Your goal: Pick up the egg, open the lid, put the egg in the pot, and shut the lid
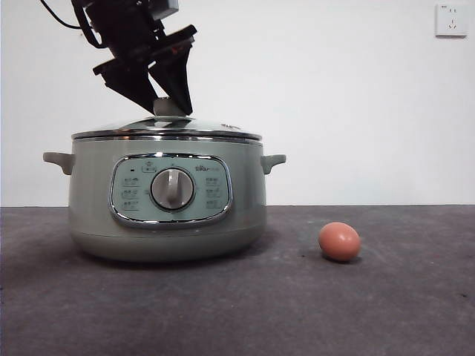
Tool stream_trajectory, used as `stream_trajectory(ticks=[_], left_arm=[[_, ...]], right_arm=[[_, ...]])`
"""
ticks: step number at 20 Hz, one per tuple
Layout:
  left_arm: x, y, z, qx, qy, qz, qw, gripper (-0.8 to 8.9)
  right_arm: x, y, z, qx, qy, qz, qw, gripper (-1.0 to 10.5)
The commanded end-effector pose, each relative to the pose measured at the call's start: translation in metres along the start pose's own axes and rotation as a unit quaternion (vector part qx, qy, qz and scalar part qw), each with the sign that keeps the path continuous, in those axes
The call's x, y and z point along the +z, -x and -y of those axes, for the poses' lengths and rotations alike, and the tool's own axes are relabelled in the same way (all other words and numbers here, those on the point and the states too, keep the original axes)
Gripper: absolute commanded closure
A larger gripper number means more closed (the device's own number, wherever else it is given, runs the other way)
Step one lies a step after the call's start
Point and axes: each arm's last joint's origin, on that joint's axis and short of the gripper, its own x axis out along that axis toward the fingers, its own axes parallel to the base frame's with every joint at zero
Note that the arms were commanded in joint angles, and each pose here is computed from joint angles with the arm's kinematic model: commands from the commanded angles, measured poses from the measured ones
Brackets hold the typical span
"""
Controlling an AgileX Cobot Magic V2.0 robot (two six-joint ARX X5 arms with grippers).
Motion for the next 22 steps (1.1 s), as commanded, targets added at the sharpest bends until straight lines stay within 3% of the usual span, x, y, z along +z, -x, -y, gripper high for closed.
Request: stream_trajectory(ticks=[1, 6, 10, 13, 15, 22], left_arm=[[0.005, 0.027, 0.004, -0.004, 0.001, 0.034, 0.999, 8.22], [0.009, 0.076, 0.01, 0.004, -0.008, 0.096, 0.995, 8.22], [-0.001, 0.143, 0.016, 0.019, -0.012, 0.155, 0.988, 8.22], [-0.02, 0.2, 0.023, 0.033, -0.013, 0.2, 0.979, 8.22], [-0.04, 0.234, 0.029, 0.044, -0.01, 0.213, 0.976, 8.22], [-0.098, 0.297, 0.049, 0.075, -0.005, 0.216, 0.973, 8.22]], right_arm=[[0.002, -0.001, 0.001, -0.001, -0.004, 0.0, 1.0, 3.8], [0.005, -0.011, 0.006, 0.0, -0.011, -0.016, 1.0, 3.8], [0.013, -0.037, 0.016, 0.007, -0.028, -0.041, 0.999, 3.8], [0.019, -0.072, 0.018, 0.019, -0.028, -0.077, 0.996, 3.8], [0.021, -0.102, 0.017, 0.003, -0.016, -0.109, 0.994, 3.8], [0.013, -0.198, 0.007, -0.031, -0.007, -0.175, 0.984, 3.8]])
